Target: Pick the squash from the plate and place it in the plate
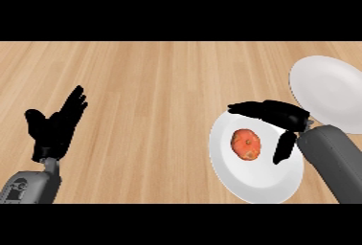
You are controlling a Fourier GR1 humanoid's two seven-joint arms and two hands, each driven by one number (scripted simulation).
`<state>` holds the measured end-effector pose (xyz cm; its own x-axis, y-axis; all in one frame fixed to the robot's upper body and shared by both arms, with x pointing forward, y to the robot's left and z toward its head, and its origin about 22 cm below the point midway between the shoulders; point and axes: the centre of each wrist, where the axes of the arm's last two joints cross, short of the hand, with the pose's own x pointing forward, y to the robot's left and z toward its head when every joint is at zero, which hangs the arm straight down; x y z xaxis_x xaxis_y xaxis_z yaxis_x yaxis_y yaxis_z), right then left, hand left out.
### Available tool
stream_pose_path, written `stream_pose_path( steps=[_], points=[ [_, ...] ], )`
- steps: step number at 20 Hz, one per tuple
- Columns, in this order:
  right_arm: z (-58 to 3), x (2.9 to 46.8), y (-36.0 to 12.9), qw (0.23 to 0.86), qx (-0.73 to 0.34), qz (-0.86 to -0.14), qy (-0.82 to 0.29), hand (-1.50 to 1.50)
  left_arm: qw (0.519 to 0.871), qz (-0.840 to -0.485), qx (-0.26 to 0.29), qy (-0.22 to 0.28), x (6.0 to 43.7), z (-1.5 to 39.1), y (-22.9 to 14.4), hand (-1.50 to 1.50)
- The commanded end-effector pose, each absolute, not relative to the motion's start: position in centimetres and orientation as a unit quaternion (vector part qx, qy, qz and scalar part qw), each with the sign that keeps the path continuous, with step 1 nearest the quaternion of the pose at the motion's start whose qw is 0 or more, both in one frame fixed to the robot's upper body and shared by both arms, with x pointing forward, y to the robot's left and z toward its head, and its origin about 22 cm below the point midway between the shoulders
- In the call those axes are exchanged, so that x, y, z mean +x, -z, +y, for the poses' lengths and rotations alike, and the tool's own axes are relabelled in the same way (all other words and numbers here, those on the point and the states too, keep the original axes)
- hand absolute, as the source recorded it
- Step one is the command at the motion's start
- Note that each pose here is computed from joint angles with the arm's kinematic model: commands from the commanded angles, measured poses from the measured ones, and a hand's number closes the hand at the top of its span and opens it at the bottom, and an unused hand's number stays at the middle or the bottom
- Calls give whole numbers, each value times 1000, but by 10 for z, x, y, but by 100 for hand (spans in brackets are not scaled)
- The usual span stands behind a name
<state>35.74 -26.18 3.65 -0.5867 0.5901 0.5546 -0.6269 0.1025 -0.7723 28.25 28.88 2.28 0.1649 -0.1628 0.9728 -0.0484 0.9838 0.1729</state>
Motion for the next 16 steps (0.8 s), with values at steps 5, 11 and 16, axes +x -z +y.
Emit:
stream_pose_path(
  steps=[5, 11, 16],
  points=[
    [-246, 353, -31, 455, -13, -575, -680, -150, 756, -649, 79, 43, 301, 271, -28, 0],
    [-227, 352, -22, 445, -16, -569, -691, -150, 758, -645, 83, 41, 278, 292, -29, 0],
    [-225, 353, -1, 430, -11, -543, -721, -150, 759, -644, 79, 40, 284, 270, -12, 0]
  ],
)
